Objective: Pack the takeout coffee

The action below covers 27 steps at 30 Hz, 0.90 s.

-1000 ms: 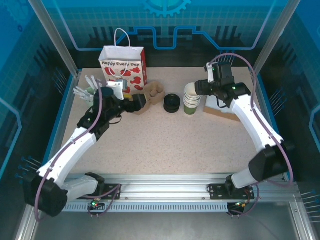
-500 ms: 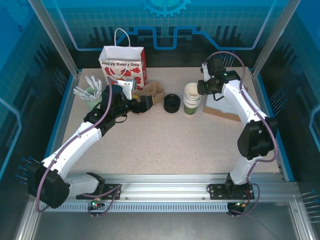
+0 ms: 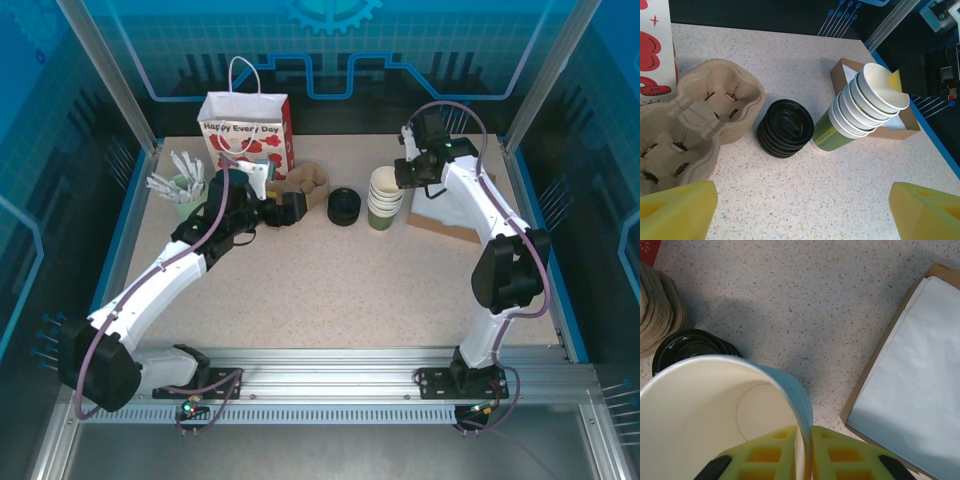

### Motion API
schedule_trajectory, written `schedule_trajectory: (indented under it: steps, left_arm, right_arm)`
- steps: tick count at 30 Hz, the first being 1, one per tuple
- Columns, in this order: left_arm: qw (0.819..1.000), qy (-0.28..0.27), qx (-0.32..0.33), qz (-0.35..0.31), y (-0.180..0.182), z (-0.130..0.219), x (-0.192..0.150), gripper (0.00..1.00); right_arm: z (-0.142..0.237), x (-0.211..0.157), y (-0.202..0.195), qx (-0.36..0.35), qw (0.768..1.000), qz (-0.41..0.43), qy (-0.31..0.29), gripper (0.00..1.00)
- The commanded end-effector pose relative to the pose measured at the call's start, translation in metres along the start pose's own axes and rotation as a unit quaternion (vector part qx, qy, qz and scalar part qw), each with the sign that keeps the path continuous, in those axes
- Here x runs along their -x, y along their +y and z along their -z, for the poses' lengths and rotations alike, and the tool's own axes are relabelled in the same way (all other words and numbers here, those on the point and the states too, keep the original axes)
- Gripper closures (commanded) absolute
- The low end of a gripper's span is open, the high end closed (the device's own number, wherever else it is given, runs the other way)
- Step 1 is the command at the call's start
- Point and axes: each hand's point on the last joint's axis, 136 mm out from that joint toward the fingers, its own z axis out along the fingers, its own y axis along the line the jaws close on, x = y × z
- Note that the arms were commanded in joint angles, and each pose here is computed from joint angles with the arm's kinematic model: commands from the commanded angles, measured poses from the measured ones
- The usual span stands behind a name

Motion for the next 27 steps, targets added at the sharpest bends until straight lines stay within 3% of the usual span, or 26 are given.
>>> schedule_trajectory:
  steps: [1, 16, 23, 27]
  left_arm:
    - [1.0, -0.001, -0.007, -0.018, -0.008, 0.0, 0.006, 0.1]
    - [1.0, 0.003, -0.007, -0.016, -0.007, -0.001, 0.002, 0.1]
    - [1.0, 0.002, -0.003, -0.016, -0.006, -0.001, 0.003, 0.1]
    - [1.0, 0.0, -0.005, -0.011, -0.008, 0.0, 0.006, 0.1]
  right_arm:
    - [0.003, 0.002, -0.004, 0.003, 1.0, 0.002, 0.008, 0.87]
    - [0.02, 0.01, 0.002, 0.014, 1.0, 0.007, -0.004, 0.93]
    - [0.049, 0.025, 0.006, 0.021, 0.999, 0.006, -0.032, 0.93]
    - [0.084, 0.039, 0.009, 0.023, 0.998, 0.009, -0.066, 0.93]
